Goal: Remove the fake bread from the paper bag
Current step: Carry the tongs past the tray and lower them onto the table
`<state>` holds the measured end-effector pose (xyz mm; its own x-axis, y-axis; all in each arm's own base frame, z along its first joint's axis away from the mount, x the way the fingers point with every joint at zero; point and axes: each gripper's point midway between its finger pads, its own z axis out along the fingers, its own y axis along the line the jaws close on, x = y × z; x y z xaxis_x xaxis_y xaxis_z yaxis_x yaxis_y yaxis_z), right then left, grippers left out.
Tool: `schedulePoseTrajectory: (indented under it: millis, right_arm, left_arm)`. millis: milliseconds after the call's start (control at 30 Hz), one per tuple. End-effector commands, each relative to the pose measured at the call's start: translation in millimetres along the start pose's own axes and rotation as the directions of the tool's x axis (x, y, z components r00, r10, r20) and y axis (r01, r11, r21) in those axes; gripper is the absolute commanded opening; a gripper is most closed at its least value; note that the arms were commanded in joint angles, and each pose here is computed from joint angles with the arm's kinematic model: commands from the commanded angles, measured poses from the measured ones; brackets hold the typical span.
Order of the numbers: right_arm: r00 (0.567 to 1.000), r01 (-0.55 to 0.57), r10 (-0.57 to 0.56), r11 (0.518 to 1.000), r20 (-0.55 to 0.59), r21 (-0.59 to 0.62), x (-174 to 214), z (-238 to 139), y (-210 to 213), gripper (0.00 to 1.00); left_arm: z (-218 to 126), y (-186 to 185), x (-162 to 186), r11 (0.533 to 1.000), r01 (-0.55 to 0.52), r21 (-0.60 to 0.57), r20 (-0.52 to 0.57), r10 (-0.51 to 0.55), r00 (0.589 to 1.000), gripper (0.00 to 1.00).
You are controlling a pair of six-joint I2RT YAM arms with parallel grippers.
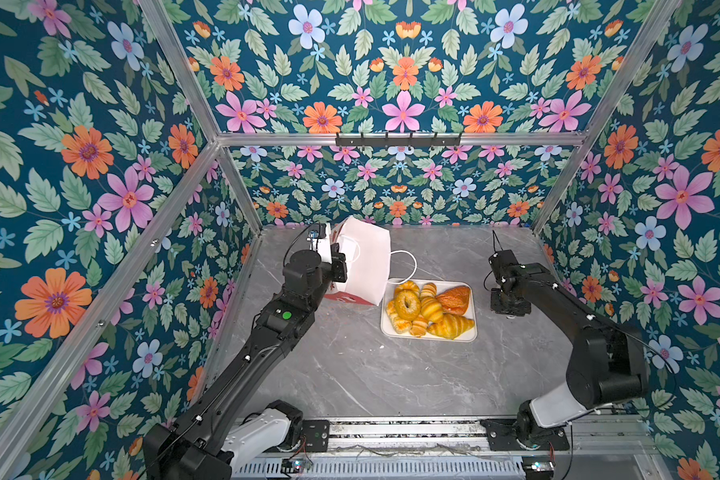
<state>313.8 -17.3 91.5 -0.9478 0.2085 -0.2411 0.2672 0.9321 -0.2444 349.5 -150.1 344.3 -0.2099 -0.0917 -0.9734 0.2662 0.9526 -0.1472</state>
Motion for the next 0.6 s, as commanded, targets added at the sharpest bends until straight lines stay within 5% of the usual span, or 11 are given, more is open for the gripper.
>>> schedulePoseTrajectory:
  millis: [0, 200, 567]
  right_arm:
    - [0.999, -0.041, 0.041, 0.999, 0.025, 0.016, -16.9, 13.8, -5.6, 0.34]
    - [0.995, -0.055, 0.058, 0.998, -0.082, 0.043, -11.2, 57.8, -4.0, 0.37]
    - [0.994, -0.106, 0.107, 0.992, -0.005, 0.067, -14.3, 50.6, -14.3, 0.79]
  left_arm:
    - [-3.3, -10.2, -1.1, 0.995, 0.078, 0.062, -0.006, -0.078, 0.997, 0.02]
    - [-4.5, -14.9, 1.5, 0.987, 0.129, 0.094, -0.008, -0.129, 0.992, 0.02]
    - [-2.4, -23.9, 1.6, 0.957, 0.26, 0.127, -0.059, -0.254, 0.965, 0.02]
